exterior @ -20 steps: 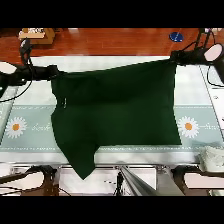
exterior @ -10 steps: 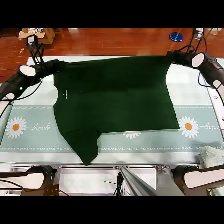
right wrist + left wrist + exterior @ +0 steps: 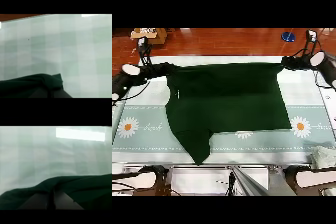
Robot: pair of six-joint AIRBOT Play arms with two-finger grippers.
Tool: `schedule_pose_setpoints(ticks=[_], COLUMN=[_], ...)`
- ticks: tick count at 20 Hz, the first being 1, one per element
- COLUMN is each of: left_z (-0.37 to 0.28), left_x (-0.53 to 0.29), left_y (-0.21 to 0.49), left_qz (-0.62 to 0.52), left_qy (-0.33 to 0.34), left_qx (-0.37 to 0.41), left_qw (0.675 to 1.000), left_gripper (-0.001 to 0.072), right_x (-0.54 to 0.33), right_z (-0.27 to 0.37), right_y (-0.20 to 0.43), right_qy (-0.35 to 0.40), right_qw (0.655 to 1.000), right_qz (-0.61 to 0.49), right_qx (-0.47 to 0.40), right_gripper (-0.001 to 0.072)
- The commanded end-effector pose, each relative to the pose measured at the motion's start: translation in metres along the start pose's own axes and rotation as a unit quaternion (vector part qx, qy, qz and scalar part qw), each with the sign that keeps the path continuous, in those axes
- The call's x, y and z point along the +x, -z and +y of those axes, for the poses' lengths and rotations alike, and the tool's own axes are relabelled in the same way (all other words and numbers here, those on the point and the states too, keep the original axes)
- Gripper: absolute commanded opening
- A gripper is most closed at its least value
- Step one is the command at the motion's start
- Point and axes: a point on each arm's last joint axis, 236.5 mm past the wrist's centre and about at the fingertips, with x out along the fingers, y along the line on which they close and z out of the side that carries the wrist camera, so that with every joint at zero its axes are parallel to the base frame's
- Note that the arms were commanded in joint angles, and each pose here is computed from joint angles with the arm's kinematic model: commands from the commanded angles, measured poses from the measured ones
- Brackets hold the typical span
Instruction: Fold the shirts.
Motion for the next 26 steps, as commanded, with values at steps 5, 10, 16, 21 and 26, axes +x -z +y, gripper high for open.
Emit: schedule_pose_setpoints(ticks=[5, 10, 16, 21, 26], left_z=[-0.034, -0.019, 0.006, 0.036, -0.006], left_x=[-0.012, -0.005, -0.074, -0.166, -0.183], left_y=[0.101, 0.133, 0.147, 0.210, 0.263], left_qz=[0.188, 0.232, 0.315, 0.370, 0.326], left_qy=[0.094, 0.076, 0.080, 0.028, 0.070], left_qx=[-0.053, -0.098, -0.130, -0.213, -0.282], left_qw=[0.976, 0.965, 0.937, 0.904, 0.900], left_gripper=[0.0021, 0.0025, 0.0478, 0.0475, 0.0557], right_x=[-0.009, -0.006, -0.070, -0.143, -0.141], right_z=[0.000, -0.009, -0.081, -0.121, -0.069], right_y=[0.068, 0.079, 0.116, 0.166, 0.182], right_qy=[-0.009, 0.003, 0.110, 0.128, -0.064], right_qw=[0.989, 0.986, 0.932, 0.916, 0.954], right_qz=[0.145, 0.167, 0.315, 0.381, 0.276], right_qx=[-0.012, -0.020, -0.140, -0.012, 0.101], right_gripper=[0.0026, 0.0027, 0.0361, 0.0365, 0.0466])
